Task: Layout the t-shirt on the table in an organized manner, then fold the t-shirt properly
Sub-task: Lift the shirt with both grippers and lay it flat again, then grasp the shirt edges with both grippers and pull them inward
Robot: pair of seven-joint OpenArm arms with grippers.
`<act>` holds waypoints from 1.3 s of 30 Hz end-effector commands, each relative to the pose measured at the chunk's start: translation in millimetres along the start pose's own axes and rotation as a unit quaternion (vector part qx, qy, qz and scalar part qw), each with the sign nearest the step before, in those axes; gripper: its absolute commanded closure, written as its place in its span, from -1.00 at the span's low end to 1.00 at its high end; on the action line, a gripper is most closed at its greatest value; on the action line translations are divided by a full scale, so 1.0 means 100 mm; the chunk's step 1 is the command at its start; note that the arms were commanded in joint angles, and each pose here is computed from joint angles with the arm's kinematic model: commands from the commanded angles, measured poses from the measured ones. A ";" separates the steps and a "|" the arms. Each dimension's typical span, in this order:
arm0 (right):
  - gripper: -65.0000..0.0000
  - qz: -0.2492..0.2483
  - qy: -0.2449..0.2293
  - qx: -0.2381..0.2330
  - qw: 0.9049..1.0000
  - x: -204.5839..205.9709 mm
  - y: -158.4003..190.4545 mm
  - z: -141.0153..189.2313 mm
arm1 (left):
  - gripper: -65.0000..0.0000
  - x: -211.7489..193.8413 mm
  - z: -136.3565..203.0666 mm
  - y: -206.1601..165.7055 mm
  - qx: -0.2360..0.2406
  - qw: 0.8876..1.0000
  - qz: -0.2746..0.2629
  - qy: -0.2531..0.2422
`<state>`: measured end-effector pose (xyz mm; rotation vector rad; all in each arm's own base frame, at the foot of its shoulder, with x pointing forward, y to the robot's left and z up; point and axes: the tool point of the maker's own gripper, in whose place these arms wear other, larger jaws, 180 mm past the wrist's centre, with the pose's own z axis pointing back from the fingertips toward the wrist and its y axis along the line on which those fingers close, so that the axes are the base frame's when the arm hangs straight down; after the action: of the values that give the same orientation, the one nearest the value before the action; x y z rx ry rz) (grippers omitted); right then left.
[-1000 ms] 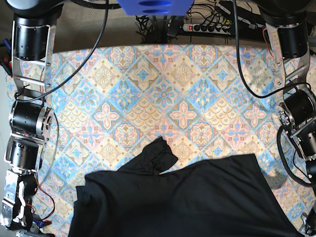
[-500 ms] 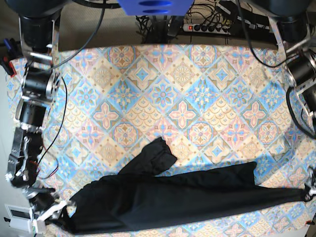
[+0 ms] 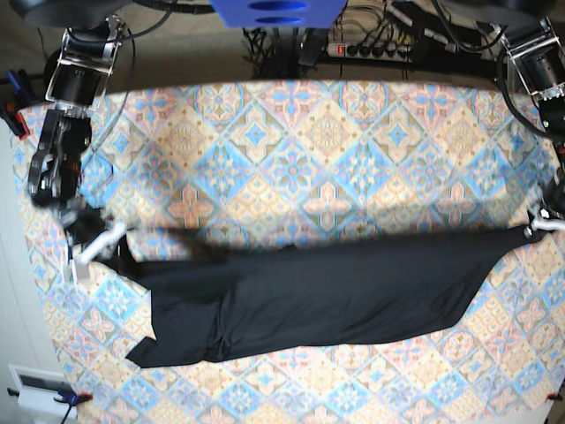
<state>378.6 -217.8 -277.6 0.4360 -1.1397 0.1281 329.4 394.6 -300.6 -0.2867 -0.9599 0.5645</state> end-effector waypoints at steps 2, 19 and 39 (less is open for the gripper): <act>1.00 0.023 -0.045 0.005 0.999 0.22 0.08 0.20 | 1.00 0.13 0.10 0.05 0.006 1.000 -0.014 -0.018; 1.00 0.073 0.210 -0.042 0.974 -1.23 0.19 0.92 | 1.00 -0.74 0.40 0.69 0.082 0.992 -0.024 0.089; 0.82 0.185 0.403 -0.094 0.891 -1.78 0.10 1.25 | 0.60 -0.95 0.52 0.78 0.100 0.974 -0.085 0.186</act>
<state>187.6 -232.4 -399.6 -0.0176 -0.3626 0.4737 204.0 391.5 -393.5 -0.1426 -0.4921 0.4402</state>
